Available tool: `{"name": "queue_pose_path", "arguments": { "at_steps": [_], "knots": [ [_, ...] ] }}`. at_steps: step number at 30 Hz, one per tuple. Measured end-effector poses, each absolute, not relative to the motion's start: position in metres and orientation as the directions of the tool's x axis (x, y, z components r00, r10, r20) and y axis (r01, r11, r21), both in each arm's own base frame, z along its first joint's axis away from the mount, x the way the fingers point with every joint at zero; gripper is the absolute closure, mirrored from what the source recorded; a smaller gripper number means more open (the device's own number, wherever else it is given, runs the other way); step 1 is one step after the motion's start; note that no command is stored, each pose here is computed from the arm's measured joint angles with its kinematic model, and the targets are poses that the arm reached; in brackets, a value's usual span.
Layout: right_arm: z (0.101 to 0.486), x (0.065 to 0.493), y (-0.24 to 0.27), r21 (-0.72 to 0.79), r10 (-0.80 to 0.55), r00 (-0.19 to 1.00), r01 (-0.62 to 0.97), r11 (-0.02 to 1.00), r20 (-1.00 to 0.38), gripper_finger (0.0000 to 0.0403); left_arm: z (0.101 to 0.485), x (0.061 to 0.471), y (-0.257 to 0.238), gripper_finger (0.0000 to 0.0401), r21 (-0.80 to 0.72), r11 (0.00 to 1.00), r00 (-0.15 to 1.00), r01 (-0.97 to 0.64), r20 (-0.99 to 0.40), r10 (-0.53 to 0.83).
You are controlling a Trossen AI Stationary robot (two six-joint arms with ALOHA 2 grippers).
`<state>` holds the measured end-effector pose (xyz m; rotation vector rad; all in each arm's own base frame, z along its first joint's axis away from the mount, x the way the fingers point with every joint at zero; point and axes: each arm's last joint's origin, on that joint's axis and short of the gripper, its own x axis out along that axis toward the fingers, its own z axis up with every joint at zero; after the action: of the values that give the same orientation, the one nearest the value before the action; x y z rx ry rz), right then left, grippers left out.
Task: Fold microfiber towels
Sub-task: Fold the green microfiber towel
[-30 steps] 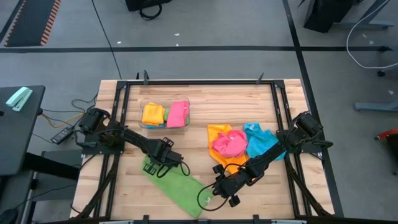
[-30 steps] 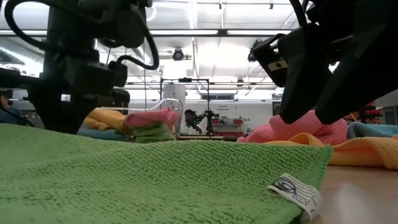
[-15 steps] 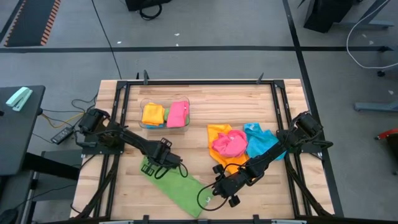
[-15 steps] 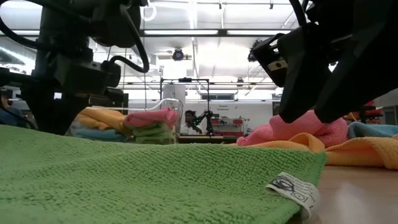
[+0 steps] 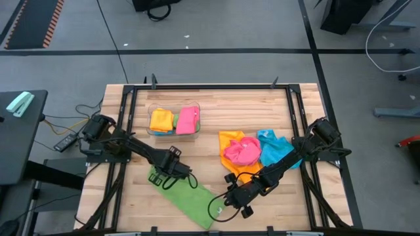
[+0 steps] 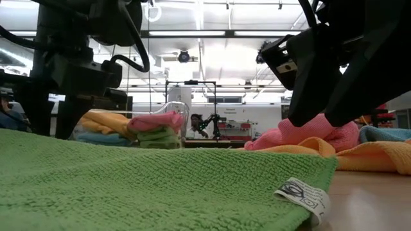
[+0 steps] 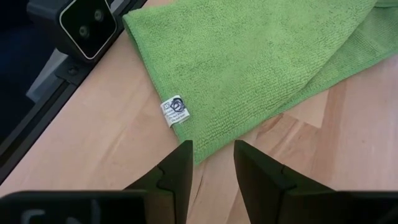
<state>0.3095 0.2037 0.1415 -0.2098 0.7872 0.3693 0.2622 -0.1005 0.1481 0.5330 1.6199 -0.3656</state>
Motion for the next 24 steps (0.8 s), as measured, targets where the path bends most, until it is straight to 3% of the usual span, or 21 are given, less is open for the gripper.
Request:
{"name": "queue_pose_path", "arguments": {
  "at_steps": [5,15,24],
  "knots": [
    [0.141,0.310,0.204,-0.044,0.245,0.647,-0.397,0.917,-0.723,0.0277,0.149,0.262,-0.102,0.0346,0.183,0.840,-0.017,0.511,-0.975,0.223],
    [0.141,0.310,0.204,-0.044,0.245,0.647,-0.397,0.917,-0.723,0.0277,0.149,0.257,-0.113,0.0390,0.203,0.877,-0.006,0.436,-0.973,0.229],
    [0.142,0.311,0.202,-0.069,0.242,0.649,-0.415,0.907,-0.721,0.0277,0.149,0.257,-0.114,0.0358,0.218,0.939,-0.001,0.265,-0.974,0.226]
  ]
}}
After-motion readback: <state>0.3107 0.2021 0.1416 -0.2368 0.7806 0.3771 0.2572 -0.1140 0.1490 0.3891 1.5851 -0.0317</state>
